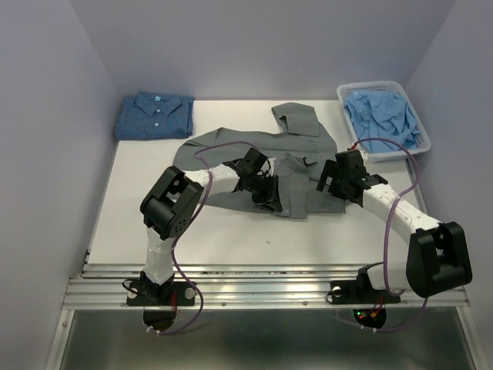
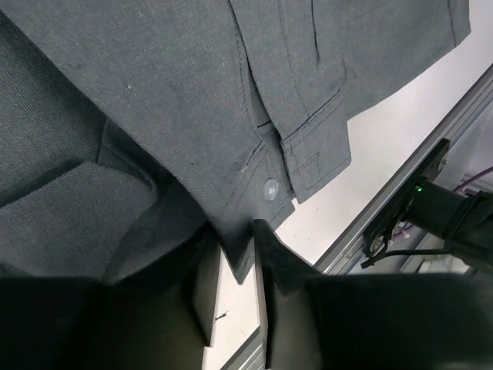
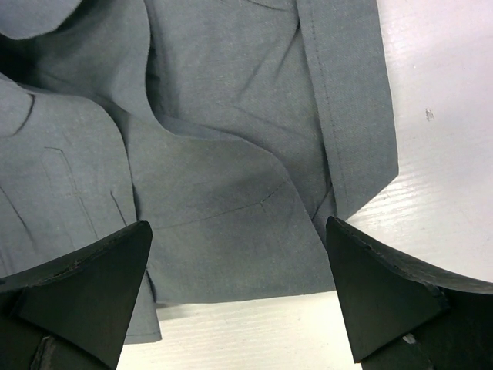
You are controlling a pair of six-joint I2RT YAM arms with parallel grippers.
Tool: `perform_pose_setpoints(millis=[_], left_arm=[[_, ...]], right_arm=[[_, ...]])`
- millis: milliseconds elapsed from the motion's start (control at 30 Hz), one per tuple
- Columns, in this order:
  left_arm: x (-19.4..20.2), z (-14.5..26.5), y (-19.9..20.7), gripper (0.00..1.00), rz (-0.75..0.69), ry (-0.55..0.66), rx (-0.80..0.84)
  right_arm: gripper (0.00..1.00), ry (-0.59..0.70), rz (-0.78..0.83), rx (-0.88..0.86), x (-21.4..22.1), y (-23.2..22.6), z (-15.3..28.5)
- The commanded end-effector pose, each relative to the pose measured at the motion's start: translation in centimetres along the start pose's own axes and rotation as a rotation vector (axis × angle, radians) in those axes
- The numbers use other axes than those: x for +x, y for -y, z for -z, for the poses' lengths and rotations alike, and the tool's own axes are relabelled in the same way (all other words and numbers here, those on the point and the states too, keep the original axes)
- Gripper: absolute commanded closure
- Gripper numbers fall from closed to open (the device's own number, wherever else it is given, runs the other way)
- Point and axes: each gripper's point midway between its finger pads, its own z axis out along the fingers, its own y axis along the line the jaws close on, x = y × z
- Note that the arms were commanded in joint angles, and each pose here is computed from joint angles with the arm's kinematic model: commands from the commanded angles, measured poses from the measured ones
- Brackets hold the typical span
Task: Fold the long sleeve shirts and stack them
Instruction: Fold the shirt
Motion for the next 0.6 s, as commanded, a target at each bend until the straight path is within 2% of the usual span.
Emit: perform_pose_setpoints(millis=[0,67,167,267,300,433,567], left_arm=[[-1.4,0.4,1.8,0.74,-0.027,0.025,0.031],[-1.8,0.3,1.9,0.81,-0.019,0.034,0.022],[-1.9,0.3,1.7,1.0,-0.01,0.023,0.004],[-3.4,1.2,0.7,1.0,-0.058,0.059,-0.107],[-3.7,2.3,-0.4,1.0,-0.053,0.073,-0.186],[-5.6,6.5,-0.8,1.0,-0.078,0.141,-0.263],[-6.5,10.4,-3.1,1.0,0.01,0.186,-0.36]], right_arm=[[0.0,0.044,-0.008,-0.001,-0.9,0.2,0.1],[0.0,0.046,-0.007,0.005,-0.8,0.4,0.1],[0.0,0.05,-0.005,0.01,-0.8,0.6,0.2],[0.0,0.054,0.004,0.015,-0.9,1.0,0.2],[0.0,0.052,0.012,0.016,-0.8,1.0,0.2],[0.0,0.052,0.033,0.038,-0.6,1.5,-0.2],[0.0,0.058,0.035,0.052,-0.6,1.8,-0.3]])
